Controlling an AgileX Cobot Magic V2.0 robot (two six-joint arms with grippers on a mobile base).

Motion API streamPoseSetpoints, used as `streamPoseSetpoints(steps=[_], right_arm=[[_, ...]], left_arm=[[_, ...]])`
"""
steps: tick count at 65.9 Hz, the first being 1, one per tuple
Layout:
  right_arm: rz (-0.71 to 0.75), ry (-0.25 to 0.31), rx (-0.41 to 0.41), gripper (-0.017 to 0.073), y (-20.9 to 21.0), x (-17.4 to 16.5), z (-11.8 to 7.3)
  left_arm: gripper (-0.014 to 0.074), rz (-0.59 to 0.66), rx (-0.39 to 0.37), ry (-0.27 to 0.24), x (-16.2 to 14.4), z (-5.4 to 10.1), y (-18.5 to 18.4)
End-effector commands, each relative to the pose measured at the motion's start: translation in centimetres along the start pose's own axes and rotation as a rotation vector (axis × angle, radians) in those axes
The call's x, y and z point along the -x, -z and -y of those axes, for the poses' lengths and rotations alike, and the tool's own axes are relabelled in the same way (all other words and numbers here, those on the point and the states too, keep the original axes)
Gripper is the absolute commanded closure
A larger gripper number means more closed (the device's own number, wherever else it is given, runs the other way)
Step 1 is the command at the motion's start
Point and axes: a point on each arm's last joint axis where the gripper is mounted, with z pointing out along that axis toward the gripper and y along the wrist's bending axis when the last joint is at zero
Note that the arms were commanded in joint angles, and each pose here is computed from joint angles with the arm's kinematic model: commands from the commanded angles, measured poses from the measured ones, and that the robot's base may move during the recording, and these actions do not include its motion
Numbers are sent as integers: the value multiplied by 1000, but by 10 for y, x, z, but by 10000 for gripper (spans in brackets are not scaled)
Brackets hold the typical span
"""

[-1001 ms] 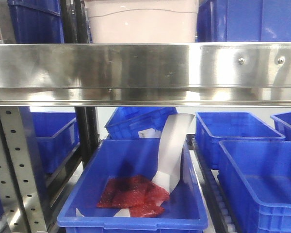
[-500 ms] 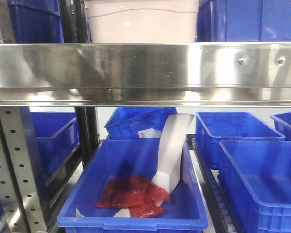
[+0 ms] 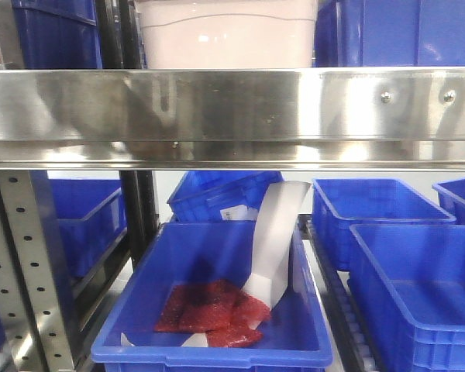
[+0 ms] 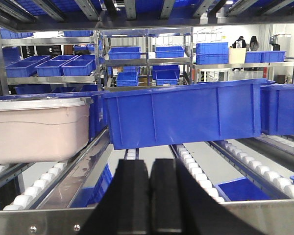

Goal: Grab white bin and place on right shelf

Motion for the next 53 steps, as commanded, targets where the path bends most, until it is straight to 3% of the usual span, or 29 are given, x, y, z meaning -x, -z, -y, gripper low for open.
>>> streamPoseSetpoints(steps=[1,25,33,38,41,44,53], right_arm=[[59,1,-38,505,0,12,3],[50,4,-41,505,-1,9,3],[29,104,-55,505,-2,1,5],[-3,62,-50,505,-2,-6,5],[-24,-13,-39,505,-3,-12,5],[-38,-51,-23,505,-3,-17,5],[-49,-6,29,505,0,-35,3]], left_arm=[[712,90,7,10,15,0,1],[712,90,7,10,15,0,1],[712,90,7,10,15,0,1],[712,90,7,10,15,0,1],[712,90,7,10,15,0,1],[712,90,7,10,15,0,1],[712,90,7,10,15,0,1]])
